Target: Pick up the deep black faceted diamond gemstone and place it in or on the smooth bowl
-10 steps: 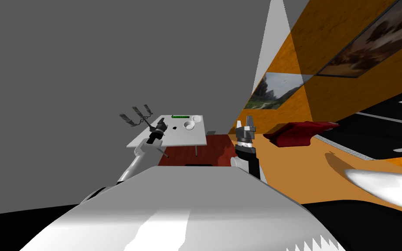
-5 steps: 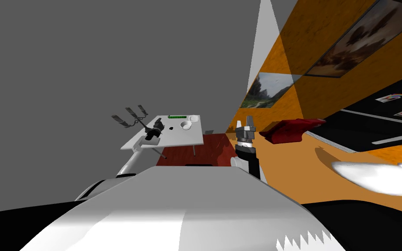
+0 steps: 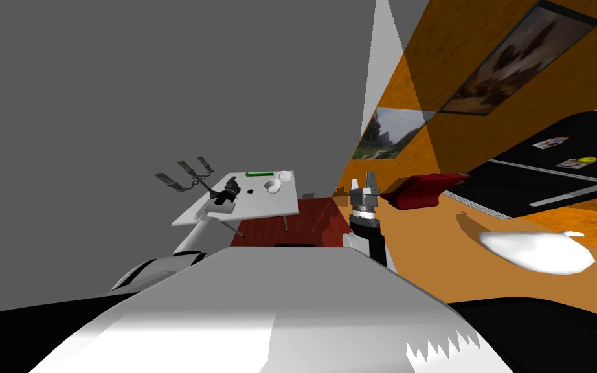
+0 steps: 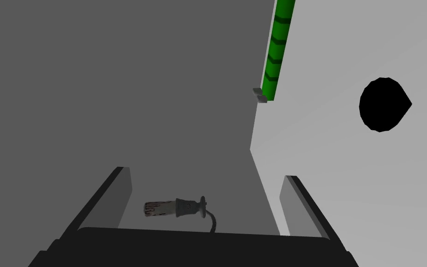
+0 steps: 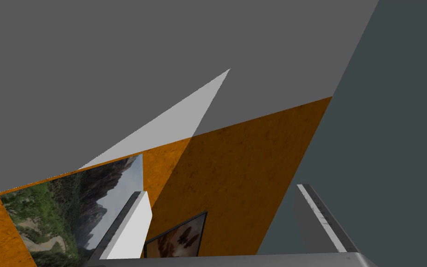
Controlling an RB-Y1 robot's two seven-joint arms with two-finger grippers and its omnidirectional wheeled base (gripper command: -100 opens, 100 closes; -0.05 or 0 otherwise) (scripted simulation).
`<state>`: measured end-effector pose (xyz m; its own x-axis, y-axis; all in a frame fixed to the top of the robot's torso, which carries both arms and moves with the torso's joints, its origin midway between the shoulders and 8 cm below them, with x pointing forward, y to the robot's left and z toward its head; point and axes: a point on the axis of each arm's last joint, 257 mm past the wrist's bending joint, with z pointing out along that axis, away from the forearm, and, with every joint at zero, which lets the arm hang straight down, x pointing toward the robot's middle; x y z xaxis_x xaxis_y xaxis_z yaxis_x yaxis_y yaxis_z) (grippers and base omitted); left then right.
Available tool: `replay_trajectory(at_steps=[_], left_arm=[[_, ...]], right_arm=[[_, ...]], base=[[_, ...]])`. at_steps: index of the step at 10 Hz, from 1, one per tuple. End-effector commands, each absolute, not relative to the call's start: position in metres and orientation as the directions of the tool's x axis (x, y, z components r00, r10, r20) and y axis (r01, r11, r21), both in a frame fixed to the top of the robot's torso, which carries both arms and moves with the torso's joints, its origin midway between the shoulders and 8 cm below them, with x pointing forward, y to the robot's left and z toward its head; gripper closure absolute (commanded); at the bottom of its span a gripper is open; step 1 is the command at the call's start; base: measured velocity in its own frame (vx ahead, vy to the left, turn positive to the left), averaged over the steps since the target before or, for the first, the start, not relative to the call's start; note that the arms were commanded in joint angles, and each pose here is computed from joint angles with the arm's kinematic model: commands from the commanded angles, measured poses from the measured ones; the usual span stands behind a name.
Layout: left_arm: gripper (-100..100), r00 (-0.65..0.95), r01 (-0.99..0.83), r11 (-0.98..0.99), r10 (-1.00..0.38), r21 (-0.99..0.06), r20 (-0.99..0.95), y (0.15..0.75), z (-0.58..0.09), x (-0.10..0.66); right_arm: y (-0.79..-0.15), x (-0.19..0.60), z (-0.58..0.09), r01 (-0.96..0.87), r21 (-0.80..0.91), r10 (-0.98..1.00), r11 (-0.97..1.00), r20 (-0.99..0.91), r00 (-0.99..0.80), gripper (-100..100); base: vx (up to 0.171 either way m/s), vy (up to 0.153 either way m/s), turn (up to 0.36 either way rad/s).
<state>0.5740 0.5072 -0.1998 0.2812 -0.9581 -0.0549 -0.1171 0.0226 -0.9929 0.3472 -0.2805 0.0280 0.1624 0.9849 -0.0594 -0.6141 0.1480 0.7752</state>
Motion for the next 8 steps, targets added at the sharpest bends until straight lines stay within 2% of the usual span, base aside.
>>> replay_trajectory(at_steps=[1,8], left_arm=[[-100,0.308,-0.146,0.007,-0.950,-0.989,-0.052,0.522,-0.208,0.574],[-100,0.466,-0.287,-0.099,-0.883,-0.953,-0.048,0.594,-0.247,0.562]], right_arm=[[-0.281,0.347,0.028,-0.614,0.775,0.985,0.148,-0.059,0.162,0],[-0.281,0.347,0.028,-0.614,0.775,0.985,0.148,-0.059,0.162,0]], base=[[-0.015,-0.028,-0.071],[-0.010,-0.014,-0.113]])
